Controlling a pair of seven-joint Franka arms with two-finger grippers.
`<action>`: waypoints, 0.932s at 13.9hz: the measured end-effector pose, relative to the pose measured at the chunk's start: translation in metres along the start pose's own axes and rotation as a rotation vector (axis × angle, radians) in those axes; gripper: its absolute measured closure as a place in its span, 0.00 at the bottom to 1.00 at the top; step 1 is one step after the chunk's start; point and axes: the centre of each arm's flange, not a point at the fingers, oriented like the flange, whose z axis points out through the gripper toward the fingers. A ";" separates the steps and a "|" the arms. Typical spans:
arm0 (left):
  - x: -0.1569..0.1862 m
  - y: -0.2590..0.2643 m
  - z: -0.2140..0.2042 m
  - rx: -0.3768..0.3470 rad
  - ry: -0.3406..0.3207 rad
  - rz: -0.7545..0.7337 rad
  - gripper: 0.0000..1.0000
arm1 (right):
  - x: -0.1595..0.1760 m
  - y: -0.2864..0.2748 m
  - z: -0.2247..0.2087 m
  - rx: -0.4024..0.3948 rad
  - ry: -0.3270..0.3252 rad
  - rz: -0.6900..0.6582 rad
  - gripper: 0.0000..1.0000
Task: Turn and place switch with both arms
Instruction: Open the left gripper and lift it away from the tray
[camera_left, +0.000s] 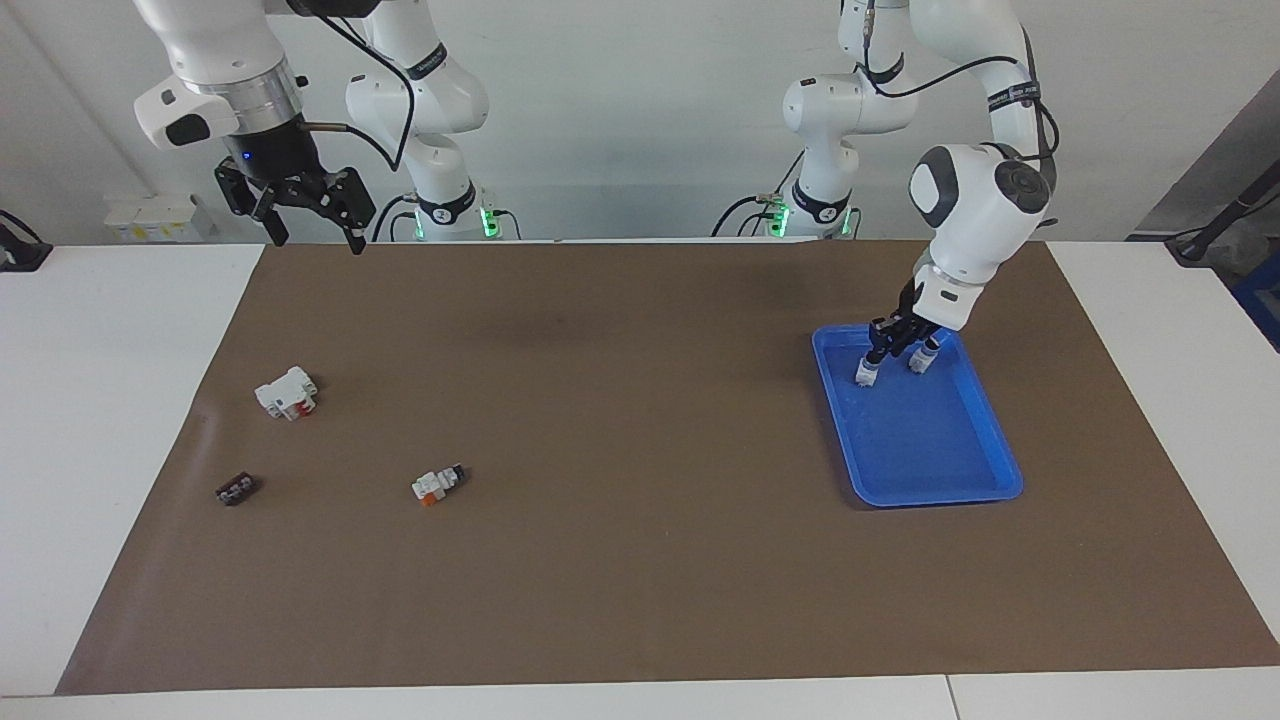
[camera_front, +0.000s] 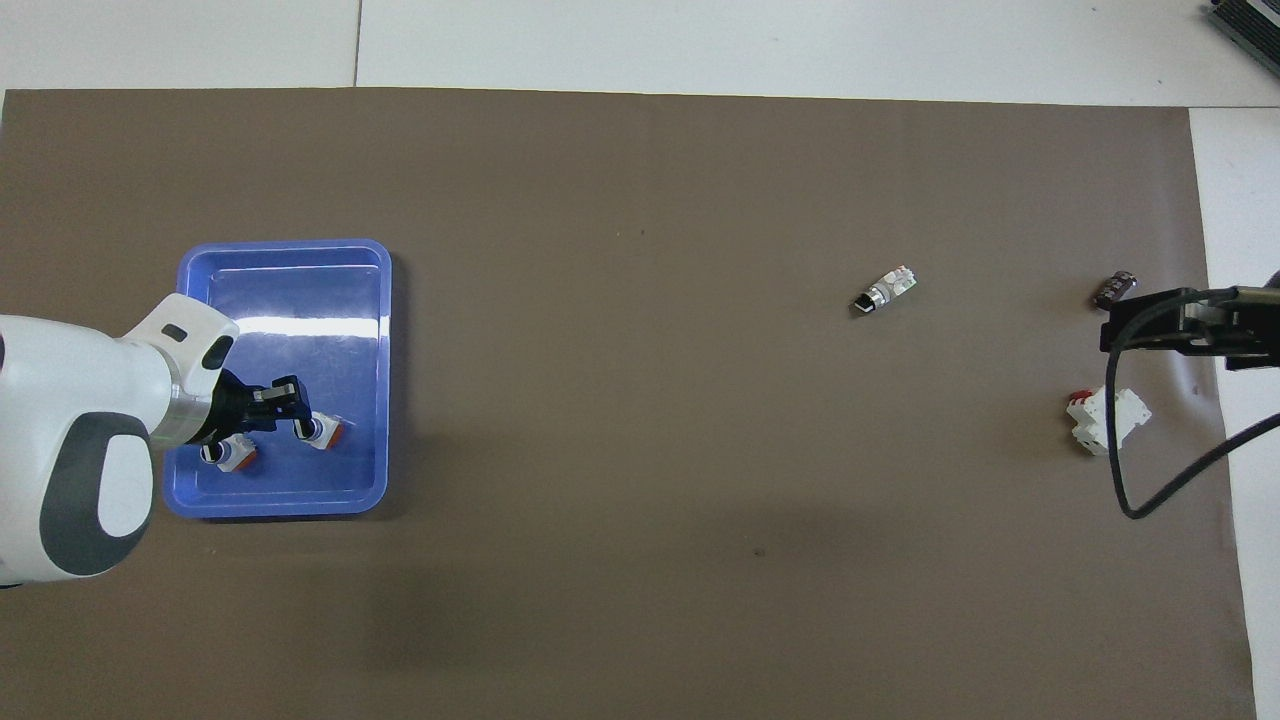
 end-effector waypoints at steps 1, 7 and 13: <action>0.005 0.005 -0.018 -0.006 0.011 0.006 0.38 | 0.003 0.002 -0.001 -0.002 -0.010 0.002 0.00; 0.021 0.036 -0.164 -0.030 0.142 0.087 0.00 | 0.007 -0.001 0.002 -0.014 -0.047 -0.020 0.00; 0.035 0.042 -0.242 0.054 0.063 0.255 0.00 | 0.013 0.004 0.015 -0.034 -0.047 -0.092 0.00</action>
